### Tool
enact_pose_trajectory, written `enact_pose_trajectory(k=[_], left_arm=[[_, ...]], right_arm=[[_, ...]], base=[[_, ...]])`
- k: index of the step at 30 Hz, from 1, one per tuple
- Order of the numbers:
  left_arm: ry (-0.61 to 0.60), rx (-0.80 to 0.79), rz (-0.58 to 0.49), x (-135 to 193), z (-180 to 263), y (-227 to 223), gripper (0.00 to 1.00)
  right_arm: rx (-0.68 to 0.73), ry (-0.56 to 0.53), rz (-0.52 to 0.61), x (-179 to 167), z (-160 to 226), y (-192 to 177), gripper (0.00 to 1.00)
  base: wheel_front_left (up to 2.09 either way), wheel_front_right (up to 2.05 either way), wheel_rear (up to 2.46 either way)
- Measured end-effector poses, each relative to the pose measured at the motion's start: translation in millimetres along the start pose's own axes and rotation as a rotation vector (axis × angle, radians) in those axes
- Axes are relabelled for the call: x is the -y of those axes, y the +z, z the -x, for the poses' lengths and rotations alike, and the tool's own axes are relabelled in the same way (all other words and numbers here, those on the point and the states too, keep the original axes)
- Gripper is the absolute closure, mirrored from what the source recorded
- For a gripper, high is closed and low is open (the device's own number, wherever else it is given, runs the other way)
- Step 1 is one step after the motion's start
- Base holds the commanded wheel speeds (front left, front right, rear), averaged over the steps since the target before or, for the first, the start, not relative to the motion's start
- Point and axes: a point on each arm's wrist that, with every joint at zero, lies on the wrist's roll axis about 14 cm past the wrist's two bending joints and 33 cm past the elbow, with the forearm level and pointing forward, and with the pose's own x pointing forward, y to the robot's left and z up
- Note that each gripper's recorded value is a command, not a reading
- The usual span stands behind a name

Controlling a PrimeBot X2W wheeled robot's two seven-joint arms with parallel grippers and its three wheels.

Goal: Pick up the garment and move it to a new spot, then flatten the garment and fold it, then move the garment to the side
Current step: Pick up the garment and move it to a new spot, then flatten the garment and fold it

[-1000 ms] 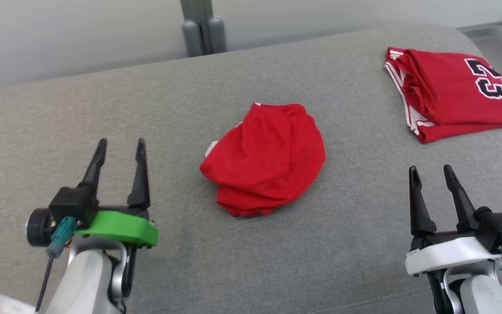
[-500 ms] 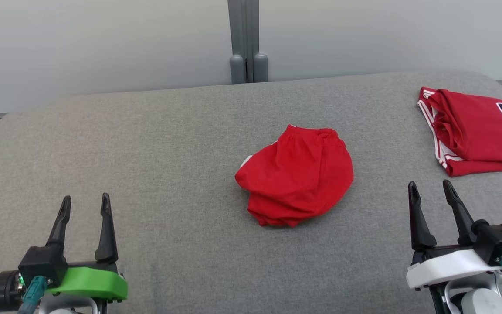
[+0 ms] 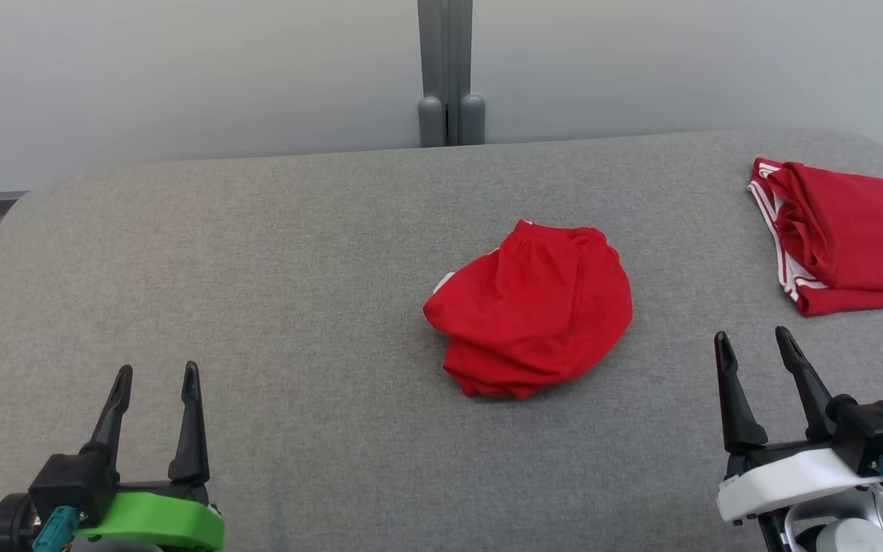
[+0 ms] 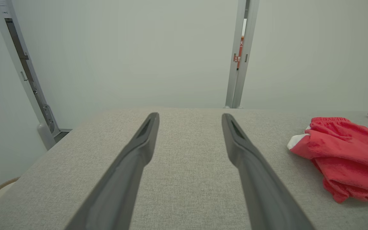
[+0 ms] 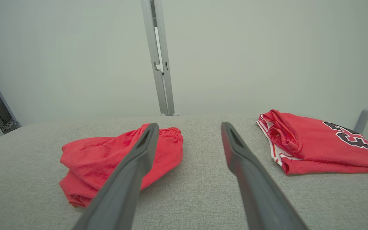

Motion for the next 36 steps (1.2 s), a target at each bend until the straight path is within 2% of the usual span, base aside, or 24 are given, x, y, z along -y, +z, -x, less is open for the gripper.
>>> enact_pose_trajectory(k=[12,36], left_arm=[[-0.029,-0.035,0.022,10.0,-3.1,-12.6,0.0],[-0.012,-0.04,0.025,7.1,-4.8,-15.4,0.0]], right_arm=[[-0.036,-0.004,-0.014,0.8,3.3,-7.7,0.0],[-0.069,-0.007,-0.02,2.7,4.2,-15.9,0.0]], base=[[0.0,0.0,0.0],[0.0,0.0,0.0]])
